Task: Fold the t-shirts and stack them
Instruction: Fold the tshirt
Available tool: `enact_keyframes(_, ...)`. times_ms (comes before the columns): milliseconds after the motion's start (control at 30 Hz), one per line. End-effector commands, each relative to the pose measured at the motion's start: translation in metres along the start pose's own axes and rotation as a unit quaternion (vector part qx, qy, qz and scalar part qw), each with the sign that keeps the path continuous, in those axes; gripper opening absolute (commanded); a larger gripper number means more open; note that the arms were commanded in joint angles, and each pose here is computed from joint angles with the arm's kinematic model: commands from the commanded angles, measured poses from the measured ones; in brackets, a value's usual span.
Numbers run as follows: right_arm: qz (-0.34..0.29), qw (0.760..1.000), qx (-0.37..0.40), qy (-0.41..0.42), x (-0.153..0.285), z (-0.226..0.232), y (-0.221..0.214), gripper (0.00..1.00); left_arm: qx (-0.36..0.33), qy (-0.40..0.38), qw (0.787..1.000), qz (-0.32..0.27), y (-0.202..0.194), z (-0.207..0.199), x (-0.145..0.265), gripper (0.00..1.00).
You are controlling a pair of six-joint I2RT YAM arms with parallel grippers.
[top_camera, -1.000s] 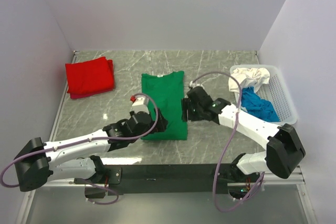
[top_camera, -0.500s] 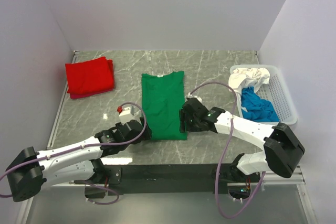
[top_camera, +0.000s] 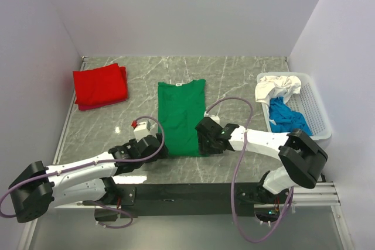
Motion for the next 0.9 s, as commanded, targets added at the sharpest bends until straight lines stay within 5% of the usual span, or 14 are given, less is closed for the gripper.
enact_keyframes(0,-0.005,1.0,-0.01,-0.02,-0.005,-0.002,-0.003,0.58,0.009,0.005,1.0,0.005,-0.003,0.005,-0.001,0.92)
enact_keyframes(433,0.03,0.999,0.009,-0.036,-0.021,0.003,-0.019,0.24,0.023,0.019,1.0,0.001,-0.008,0.017,-0.004,0.9)
enact_keyframes(867,0.035,0.998,0.016,-0.043,-0.024,0.002,-0.022,0.2,0.036,0.026,0.999,0.0,-0.004,0.022,-0.009,0.71)
Point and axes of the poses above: each gripper's point midway between its finger pads, its own x axis back along the fingers, its own z axis along the line the jaws close on, y = z × x, the point moved 6 cm from there along x, back along the fingers, and after that the axes turned 7 degrees about x, right-handed, at the moved point
